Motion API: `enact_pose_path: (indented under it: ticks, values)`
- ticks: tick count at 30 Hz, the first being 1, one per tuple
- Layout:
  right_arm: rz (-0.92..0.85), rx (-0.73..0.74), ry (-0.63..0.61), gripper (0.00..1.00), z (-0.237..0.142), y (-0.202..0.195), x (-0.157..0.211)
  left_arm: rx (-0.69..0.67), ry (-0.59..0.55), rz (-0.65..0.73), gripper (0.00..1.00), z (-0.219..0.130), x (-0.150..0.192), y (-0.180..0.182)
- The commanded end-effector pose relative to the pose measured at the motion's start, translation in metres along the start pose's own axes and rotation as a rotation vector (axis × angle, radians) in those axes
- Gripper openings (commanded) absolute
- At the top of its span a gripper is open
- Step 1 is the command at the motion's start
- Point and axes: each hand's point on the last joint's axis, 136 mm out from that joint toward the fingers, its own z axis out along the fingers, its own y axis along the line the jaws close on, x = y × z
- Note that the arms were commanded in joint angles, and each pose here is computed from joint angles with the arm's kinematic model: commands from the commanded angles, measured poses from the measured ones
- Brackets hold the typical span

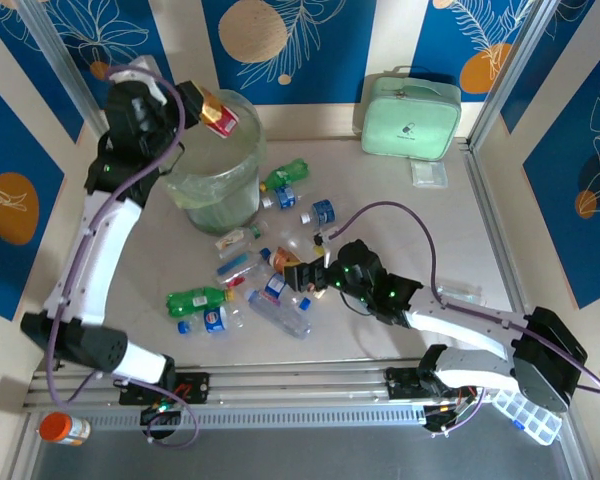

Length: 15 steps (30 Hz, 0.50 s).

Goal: Put the plastic bottles in the bin

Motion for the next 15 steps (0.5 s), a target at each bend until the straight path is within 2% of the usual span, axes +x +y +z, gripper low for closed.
enact_pose_path:
  ticks: [1, 8, 15]
  values:
    - [-0.043, 0.032, -0.034, 0.95, 0.002, 0.004, -0.016, -0.13, 0.151, -0.06, 0.0, 0.022, 0.023, 0.036]
    - [-0.053, 0.091, -0.018, 0.95, 0.007, -0.004, -0.013, -0.256, 0.382, -0.123, 0.0, 0.066, 0.084, 0.084]
    - [-0.047, 0.108, 0.024, 0.95, 0.015, -0.007, -0.007, -0.331, 0.491, -0.119, 0.0, 0.089, 0.132, 0.118]
